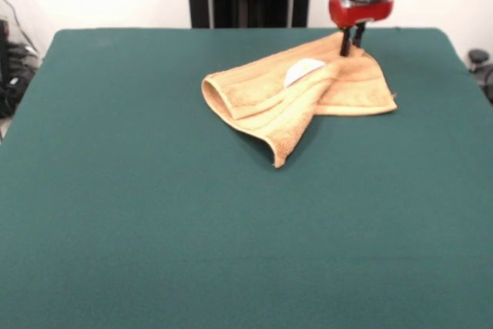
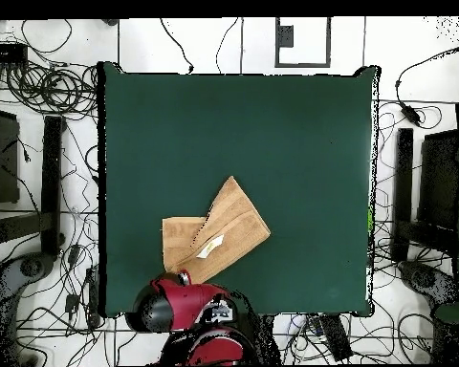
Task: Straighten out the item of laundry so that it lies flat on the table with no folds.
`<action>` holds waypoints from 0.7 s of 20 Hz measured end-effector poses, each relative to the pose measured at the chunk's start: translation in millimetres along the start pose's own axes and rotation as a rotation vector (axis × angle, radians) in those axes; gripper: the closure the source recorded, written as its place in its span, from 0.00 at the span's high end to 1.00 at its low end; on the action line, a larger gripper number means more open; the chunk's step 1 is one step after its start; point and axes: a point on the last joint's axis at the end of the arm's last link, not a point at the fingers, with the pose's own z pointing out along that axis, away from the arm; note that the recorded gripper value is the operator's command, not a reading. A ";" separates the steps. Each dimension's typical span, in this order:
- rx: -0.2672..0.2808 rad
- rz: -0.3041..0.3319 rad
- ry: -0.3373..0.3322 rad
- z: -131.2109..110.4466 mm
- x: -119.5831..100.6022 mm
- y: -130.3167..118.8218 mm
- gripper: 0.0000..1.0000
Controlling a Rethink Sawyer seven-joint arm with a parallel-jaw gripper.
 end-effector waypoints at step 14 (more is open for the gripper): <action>-0.047 0.002 -0.006 -3.1 2.7 -12.9 0.00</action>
